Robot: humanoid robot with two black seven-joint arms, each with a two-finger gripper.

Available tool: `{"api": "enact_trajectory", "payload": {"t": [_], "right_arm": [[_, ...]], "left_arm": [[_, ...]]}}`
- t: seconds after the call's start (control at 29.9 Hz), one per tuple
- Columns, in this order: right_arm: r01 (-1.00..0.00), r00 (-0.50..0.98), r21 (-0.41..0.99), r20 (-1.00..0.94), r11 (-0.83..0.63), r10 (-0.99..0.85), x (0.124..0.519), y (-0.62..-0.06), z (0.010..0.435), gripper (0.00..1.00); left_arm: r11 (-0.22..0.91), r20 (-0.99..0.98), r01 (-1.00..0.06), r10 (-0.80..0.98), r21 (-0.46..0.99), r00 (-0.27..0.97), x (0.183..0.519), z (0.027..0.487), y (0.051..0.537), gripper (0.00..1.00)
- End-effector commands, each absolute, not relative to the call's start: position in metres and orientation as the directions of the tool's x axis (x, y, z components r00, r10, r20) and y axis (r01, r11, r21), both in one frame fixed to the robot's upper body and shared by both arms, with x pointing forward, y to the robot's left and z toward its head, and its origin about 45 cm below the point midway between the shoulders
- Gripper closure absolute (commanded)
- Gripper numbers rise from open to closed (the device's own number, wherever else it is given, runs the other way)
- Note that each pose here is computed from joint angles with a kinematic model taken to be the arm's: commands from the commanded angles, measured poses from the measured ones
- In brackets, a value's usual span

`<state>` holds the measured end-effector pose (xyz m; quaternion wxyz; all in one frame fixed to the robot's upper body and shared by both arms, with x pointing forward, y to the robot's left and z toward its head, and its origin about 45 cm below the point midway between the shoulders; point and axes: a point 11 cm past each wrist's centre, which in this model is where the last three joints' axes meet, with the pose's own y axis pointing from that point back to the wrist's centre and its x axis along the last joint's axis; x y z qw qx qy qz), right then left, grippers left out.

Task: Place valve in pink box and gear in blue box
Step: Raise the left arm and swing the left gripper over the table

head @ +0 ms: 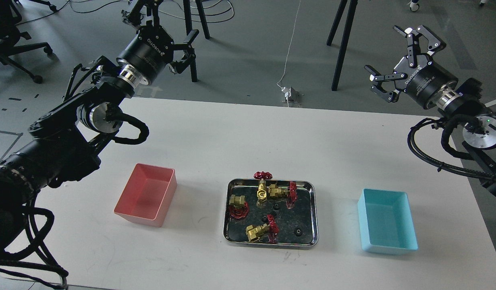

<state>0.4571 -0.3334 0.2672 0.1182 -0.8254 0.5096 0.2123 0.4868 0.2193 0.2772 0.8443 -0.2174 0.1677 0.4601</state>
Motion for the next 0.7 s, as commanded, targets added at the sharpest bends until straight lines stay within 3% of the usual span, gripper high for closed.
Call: {"api": "enact_trajectory", "payload": {"t": [0.0,0.13,0.23,0.3,0.4,0.47,0.57,0.67], "right_arm": [[-0.891,0.388,0.024,-0.477,-0.453,-0.789,0.456,-0.332,0.264,0.01],[-0.906,0.370,-0.001,-0.487,-0.423,-0.791,0.462,-0.340,0.272,0.01],[-0.944,0.308,-0.075,-0.558,-0.323,-0.771,0.470,-0.365,0.286,0.01],[-0.958,0.276,-0.122,-0.639,-0.259,-0.718,0.470,-0.376,0.289,0.01],[-0.969,0.239,-0.117,-0.675,-0.218,-0.698,0.468,-0.387,0.282,0.01],[-0.969,0.240,-0.116,-0.666,-0.220,-0.706,0.467,-0.390,0.285,0.01],[-0.964,0.255,-0.114,-0.653,-0.240,-0.713,0.469,-0.386,0.289,0.01],[-0.960,0.264,-0.099,-0.625,-0.262,-0.734,0.470,-0.383,0.291,0.01]], "left_arm": [[0.456,-0.489,-0.856,0.704,-0.245,0.515,0.486,0.276,0.221,0.00],[0.424,-0.504,-0.865,0.704,-0.266,0.500,0.488,0.279,0.227,0.00],[0.267,-0.609,-0.913,0.681,-0.309,0.406,0.494,0.274,0.248,0.00],[0.240,-0.692,-0.924,0.612,-0.299,0.383,0.490,0.255,0.221,0.00],[0.270,-0.724,-0.909,0.550,-0.318,0.417,0.488,0.258,0.186,0.00],[0.308,-0.686,-0.873,0.539,-0.379,0.489,0.491,0.289,0.179,0.00],[0.423,-0.510,-0.767,0.576,-0.482,0.639,0.491,0.351,0.176,0.00],[0.624,-0.197,-0.597,0.590,-0.504,0.783,0.472,0.407,0.159,0.00]]}}
